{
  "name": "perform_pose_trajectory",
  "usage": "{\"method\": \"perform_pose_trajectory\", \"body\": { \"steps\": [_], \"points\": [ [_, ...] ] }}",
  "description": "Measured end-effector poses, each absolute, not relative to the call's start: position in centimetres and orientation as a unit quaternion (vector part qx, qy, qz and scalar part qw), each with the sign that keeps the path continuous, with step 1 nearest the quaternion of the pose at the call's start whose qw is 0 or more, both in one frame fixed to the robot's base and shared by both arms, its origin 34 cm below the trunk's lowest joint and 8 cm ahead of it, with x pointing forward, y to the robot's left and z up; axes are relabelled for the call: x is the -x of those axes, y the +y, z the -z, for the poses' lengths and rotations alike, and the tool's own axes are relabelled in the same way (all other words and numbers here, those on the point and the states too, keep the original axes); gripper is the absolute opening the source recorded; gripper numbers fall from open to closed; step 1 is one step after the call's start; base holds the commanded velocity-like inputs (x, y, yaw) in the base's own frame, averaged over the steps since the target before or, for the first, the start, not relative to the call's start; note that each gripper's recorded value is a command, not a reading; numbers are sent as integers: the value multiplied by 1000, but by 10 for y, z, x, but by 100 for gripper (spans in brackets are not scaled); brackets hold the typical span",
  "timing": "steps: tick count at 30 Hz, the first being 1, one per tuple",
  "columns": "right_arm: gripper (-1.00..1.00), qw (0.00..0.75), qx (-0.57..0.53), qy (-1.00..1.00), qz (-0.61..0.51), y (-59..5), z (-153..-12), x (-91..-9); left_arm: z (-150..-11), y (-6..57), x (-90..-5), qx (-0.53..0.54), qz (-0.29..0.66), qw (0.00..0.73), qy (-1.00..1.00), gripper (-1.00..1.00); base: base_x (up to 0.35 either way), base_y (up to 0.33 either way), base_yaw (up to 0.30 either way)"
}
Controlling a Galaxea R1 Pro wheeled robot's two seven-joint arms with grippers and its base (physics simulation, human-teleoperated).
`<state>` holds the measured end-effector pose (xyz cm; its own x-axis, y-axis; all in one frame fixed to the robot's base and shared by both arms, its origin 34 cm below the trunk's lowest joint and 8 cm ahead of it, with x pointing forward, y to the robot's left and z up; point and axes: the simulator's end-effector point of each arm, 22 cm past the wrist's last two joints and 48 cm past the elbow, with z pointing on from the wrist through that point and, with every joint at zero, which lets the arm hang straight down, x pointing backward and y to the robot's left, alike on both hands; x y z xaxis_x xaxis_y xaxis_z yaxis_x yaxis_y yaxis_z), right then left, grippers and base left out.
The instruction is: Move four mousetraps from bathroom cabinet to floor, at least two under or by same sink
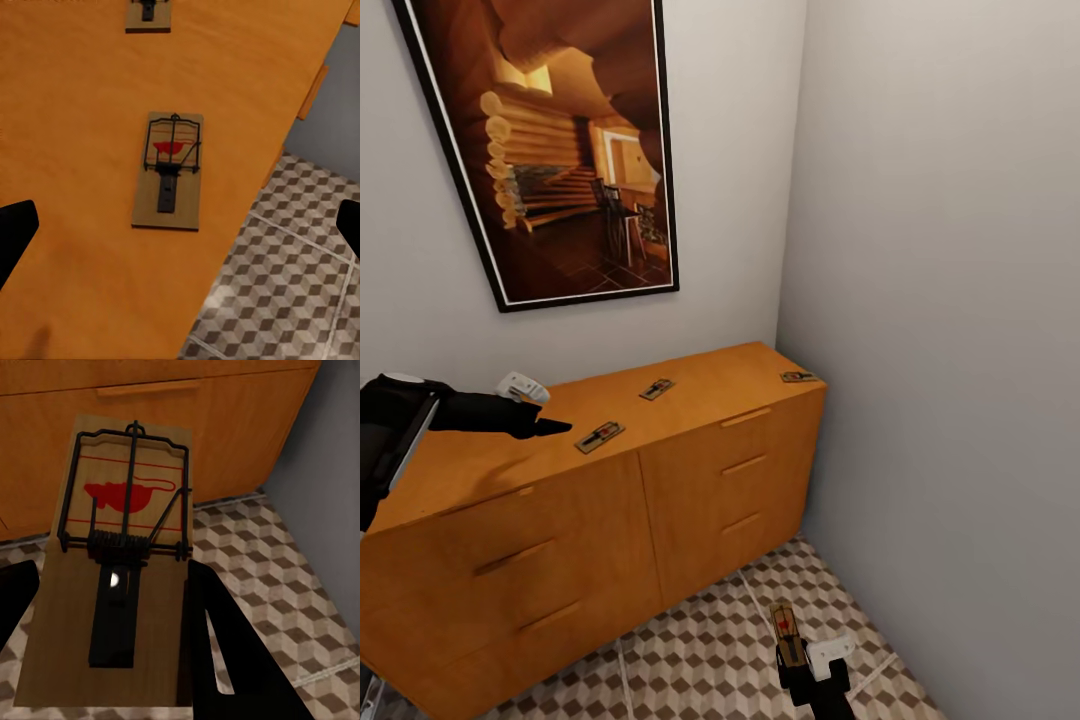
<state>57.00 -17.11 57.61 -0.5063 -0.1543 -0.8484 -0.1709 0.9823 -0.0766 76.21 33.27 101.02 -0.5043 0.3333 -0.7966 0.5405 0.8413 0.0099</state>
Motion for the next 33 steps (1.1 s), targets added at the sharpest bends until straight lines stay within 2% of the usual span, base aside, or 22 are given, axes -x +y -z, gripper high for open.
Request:
{"method": "perform_pose_trajectory", "body": {
  "steps": [7,17,33],
  "points": [
    [-100,488,94,868,-9,-171,-576,-570,-1008,333,-762,-253,122,426,860,100,58,0,0],
    [-100,488,94,868,-9,-171,-576,-570,-995,339,-763,-240,126,414,869,100,192,0,0],
    [-100,485,94,870,-10,-170,-573,-568,-990,338,-764,-241,128,410,871,100,9,0,0]
  ]
}}
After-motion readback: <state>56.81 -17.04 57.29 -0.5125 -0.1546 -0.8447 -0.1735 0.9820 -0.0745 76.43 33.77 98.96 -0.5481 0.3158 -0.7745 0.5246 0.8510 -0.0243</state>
